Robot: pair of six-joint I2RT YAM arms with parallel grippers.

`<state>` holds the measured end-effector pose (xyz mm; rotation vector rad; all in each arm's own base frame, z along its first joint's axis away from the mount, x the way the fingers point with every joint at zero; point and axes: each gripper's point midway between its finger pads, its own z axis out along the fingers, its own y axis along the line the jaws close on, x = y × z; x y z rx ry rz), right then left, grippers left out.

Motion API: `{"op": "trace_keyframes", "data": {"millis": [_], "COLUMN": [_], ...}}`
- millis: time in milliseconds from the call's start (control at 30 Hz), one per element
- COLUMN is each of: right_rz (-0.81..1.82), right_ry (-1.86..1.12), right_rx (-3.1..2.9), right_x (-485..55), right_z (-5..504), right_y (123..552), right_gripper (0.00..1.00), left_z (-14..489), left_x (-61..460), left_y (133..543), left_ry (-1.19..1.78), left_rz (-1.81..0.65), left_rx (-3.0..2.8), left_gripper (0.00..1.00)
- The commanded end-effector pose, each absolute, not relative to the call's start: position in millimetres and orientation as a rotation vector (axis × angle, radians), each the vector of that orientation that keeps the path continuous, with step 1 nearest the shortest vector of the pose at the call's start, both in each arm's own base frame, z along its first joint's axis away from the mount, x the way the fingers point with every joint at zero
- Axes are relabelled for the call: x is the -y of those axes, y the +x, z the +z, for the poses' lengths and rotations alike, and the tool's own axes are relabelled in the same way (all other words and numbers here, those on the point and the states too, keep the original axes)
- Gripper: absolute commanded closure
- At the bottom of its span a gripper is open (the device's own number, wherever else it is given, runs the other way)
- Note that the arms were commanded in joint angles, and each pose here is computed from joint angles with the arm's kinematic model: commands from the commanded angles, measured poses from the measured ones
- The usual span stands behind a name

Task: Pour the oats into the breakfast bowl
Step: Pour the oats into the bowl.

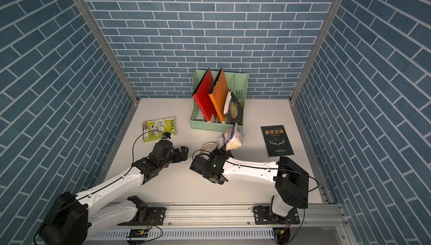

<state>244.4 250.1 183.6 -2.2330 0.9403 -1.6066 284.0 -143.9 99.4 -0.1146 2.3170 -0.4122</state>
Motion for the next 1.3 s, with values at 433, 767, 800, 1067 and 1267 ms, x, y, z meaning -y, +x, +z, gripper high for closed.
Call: {"op": "trace_keyframes", "data": {"millis": [433,767,800,1067,1267], "right_rz": [-1.72,-1.716,-1.718,-1.727,-1.739], "right_ry": [-2.102,-2.062,-2.065,-2.079,-2.032], "right_rx": [-0.966,-1.005,-1.008,-1.013,-1.052], "right_x": [-230.5,-223.6,-222.2,-217.0,-212.1], "right_z": [222.9,234.7,233.0,225.7,237.6], "right_y": [252.9,256.1,256.5,259.8,264.8], "right_gripper": [1.0,1.0,1.0,1.0,1.0], "left_z": [99.9,96.1,95.5,93.4,92.6], "left_x": [141.4,142.1,142.5,144.6,144.6], "left_y": [286.0,285.8,285.7,286.6,286.8], "left_ry": [-0.09,-0.086,-0.084,-0.085,-0.08], "left_rz": [-0.382,-0.381,-0.38,-0.39,-0.387], "left_rx": [-2.318,-2.33,-2.332,-2.337,-2.339], "left_gripper": [0.01,0.01,0.01,0.0,0.01]}}
